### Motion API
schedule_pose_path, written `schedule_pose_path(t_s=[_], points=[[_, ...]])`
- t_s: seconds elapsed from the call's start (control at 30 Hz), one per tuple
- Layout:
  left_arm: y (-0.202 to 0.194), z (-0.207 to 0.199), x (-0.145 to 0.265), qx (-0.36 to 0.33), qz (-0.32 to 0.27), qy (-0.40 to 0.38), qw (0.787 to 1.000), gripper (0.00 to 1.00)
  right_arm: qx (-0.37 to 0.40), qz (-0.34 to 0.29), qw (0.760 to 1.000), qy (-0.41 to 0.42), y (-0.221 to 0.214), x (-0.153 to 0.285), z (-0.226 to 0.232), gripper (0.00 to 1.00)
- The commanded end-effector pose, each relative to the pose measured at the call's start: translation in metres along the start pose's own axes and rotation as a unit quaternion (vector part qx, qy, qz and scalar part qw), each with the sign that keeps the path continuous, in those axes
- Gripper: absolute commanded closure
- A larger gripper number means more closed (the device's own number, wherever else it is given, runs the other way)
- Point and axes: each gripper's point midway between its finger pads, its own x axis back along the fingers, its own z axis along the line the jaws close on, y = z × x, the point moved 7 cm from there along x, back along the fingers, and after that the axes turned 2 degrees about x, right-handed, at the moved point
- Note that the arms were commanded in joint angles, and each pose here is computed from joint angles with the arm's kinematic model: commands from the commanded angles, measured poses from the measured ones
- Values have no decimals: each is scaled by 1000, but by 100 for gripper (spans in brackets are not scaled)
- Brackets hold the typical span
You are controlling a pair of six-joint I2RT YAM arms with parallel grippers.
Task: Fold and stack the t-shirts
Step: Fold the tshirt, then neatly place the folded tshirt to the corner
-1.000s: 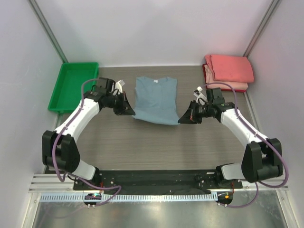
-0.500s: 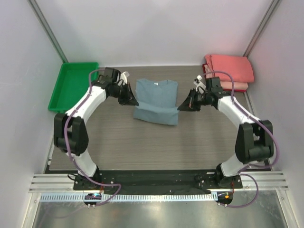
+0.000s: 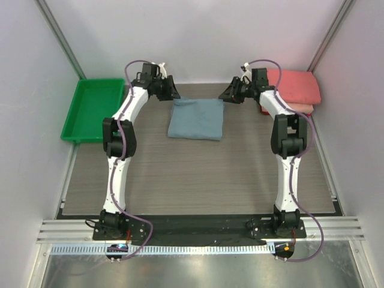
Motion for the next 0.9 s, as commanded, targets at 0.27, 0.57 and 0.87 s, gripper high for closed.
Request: schedule_pose_path(t_s=[0.27,0.57,0.87], points=[[45,-6,30,-80,-117,86,986,41,88,-60,994,-4,37,1,0,37],[-17,-49,46,-46,31,-152,987,59,-20,22,999,-15,-48,16,-17,29],[-73,-20,7,77,122,-186,972,62,-79,36,996,-35,-70,1,-39,26]])
